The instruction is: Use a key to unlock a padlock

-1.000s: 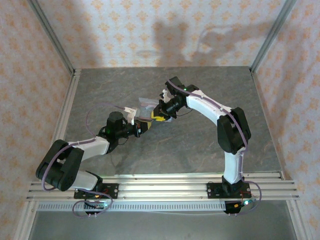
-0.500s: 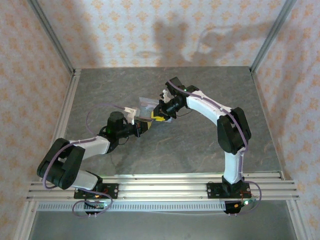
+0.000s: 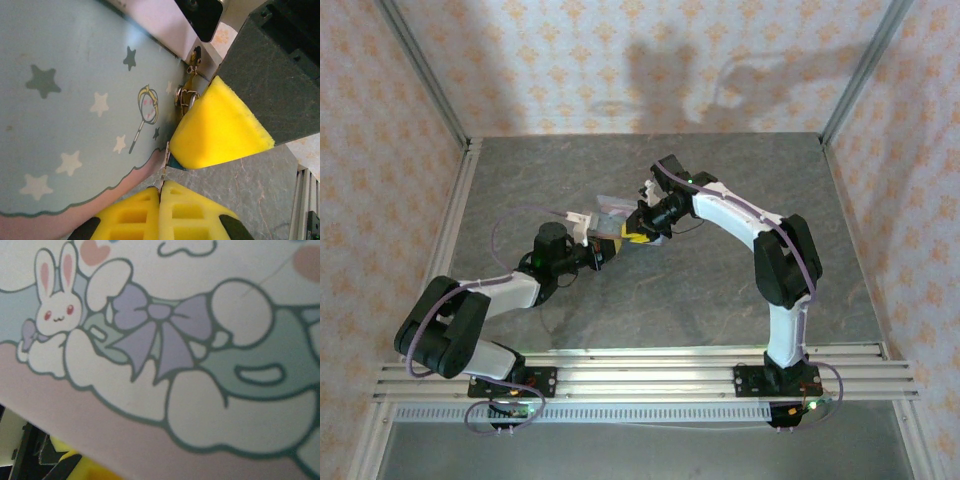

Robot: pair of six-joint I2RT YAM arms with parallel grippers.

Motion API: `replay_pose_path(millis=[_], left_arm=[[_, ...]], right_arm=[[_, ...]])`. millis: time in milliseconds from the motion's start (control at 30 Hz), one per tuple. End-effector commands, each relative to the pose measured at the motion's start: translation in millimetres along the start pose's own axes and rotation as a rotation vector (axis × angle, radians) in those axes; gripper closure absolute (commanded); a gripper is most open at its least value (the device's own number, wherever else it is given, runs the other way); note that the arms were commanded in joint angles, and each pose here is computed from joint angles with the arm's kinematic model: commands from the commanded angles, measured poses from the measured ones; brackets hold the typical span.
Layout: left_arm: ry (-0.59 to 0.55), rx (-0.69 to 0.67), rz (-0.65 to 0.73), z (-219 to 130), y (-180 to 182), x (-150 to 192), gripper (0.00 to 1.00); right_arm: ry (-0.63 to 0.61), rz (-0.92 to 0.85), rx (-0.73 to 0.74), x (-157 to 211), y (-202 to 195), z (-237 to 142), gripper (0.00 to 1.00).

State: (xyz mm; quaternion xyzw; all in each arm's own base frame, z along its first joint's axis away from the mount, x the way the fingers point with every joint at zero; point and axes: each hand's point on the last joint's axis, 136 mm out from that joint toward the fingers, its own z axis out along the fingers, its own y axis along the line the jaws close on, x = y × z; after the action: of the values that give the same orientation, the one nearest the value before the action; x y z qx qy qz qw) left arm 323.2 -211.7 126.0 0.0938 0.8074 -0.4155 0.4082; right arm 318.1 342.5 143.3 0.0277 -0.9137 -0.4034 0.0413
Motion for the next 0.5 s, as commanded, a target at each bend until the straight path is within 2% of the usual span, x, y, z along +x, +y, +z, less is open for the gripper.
replay_pose_path(millis=[0, 467], left_arm=[[-0.017, 0.007, 0.064, -4, -8, -5, 1.0], [0.029, 0.023, 0.082, -6, -12, 7, 1.0]], right_arm=[[-0.046, -0.062, -0.066, -1, 28, -19, 1.0], [-0.067, -0.056, -0.061, -4, 30, -22, 1.0]])
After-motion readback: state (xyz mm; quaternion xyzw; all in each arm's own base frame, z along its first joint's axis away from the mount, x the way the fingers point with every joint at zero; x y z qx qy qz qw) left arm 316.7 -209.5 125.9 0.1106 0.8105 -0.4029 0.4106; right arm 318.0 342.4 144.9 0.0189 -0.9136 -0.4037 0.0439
